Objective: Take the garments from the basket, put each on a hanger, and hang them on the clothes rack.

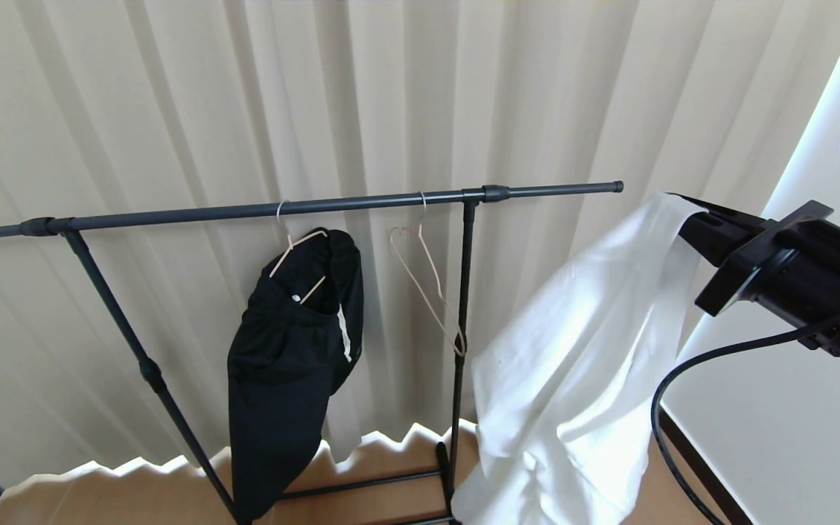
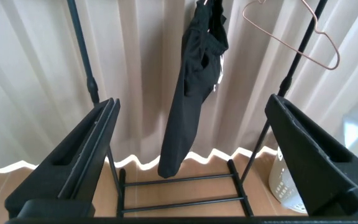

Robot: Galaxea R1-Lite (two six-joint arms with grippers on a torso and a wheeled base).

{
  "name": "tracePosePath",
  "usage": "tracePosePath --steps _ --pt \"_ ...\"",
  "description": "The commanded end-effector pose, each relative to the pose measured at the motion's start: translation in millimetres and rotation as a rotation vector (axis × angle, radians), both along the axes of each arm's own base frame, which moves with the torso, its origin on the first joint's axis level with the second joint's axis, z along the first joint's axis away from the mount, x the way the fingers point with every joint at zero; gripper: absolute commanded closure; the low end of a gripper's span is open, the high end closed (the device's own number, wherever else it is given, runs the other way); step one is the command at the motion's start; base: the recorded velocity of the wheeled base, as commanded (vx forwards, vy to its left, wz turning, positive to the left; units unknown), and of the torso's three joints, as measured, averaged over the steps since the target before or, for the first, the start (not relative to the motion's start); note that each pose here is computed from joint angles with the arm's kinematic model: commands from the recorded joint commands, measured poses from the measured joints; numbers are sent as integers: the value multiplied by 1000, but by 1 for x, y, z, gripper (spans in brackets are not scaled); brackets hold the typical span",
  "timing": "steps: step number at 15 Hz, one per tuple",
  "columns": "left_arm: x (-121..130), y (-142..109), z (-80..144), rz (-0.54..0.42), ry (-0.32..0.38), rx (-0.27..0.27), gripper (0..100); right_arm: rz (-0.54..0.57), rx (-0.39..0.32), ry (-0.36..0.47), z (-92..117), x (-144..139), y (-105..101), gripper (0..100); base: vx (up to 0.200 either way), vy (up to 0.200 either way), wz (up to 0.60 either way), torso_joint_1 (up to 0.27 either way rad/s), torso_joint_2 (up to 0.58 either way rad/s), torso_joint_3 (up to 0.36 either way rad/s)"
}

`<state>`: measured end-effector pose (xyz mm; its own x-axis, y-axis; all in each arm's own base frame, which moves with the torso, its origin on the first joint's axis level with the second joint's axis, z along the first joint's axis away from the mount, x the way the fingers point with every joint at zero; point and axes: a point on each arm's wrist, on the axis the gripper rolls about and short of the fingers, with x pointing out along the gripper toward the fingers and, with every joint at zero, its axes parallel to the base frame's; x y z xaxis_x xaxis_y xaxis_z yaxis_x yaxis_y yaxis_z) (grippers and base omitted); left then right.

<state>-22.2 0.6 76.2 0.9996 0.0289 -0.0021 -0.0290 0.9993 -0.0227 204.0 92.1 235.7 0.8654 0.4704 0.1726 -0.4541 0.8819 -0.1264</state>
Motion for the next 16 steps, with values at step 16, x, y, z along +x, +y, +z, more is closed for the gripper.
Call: tracePosePath --steps 16 --pt "3 0 0 -22 47 101 0 -56 -27 56 -7 19 4 100 0 0 112 1 1 0"
